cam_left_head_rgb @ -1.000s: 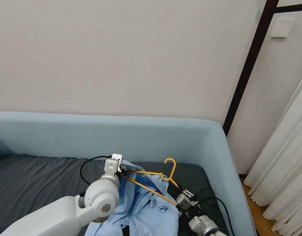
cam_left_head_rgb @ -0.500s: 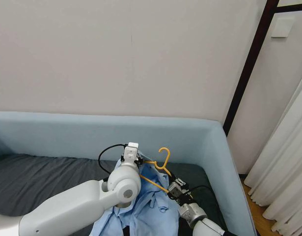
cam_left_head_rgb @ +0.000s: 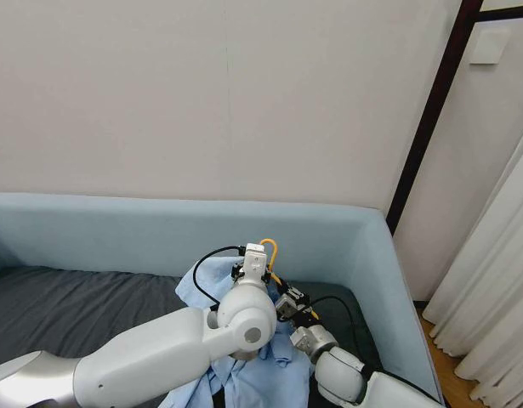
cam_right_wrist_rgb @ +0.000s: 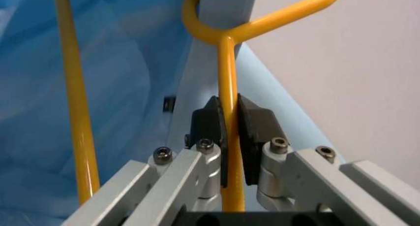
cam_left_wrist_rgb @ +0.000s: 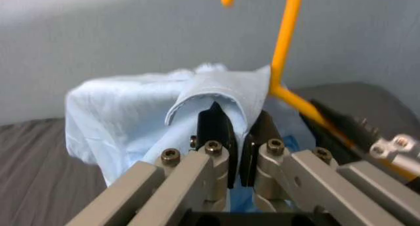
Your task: Pick up the clothes from the sofa and hang them on the clothes hanger.
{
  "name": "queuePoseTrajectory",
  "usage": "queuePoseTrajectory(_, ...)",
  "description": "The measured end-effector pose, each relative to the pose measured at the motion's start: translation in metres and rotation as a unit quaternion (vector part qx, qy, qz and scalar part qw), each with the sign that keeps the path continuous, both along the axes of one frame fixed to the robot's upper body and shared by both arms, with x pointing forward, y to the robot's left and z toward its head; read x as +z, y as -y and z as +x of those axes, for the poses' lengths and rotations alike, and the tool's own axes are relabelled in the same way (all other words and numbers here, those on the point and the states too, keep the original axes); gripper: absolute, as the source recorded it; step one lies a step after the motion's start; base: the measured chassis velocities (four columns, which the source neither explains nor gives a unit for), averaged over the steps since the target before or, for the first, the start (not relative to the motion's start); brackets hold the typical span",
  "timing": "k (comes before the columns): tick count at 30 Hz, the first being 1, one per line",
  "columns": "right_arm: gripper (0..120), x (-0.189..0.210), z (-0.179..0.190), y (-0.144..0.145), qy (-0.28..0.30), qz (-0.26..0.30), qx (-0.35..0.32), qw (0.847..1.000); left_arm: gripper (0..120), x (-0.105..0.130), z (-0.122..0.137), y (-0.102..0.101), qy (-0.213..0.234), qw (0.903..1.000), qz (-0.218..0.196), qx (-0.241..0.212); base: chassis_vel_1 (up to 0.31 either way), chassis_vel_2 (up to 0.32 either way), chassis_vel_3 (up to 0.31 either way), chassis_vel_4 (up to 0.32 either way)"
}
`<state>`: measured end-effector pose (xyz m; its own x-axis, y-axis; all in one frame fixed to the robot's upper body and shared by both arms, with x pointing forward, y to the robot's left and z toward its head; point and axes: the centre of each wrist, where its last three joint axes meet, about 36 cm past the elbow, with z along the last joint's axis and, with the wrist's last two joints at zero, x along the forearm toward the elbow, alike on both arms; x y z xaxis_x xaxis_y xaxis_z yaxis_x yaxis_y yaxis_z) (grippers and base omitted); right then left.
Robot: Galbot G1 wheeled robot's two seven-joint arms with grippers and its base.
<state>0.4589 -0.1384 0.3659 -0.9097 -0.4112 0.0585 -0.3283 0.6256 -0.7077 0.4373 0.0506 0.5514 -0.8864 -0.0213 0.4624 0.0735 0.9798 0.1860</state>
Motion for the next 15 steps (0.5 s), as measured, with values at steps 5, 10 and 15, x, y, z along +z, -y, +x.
queuePoseTrajectory(5, 5, 0.006, -0.003, 0.002, 0.012, 0.003, 0.029, 0.999, 3, -0.012, -0.002, -0.004, 0.000, 0.9999, 0.004, 0.009, 0.000, 0.000, 0.000, 0.000)
queuePoseTrajectory(10, 5, 0.011, -0.010, 0.001, 0.030, 0.005, 0.053, 0.998, 23, -0.023, -0.006, -0.011, 0.003, 0.9998, -0.003, 0.018, 0.000, 0.000, 0.000, 0.000)
queuePoseTrajectory(15, 5, 0.015, -0.001, 0.010, 0.041, 0.011, 0.036, 0.998, 45, -0.020, -0.013, -0.024, 0.003, 0.9998, -0.005, 0.020, 0.000, 0.000, 0.000, 0.000)
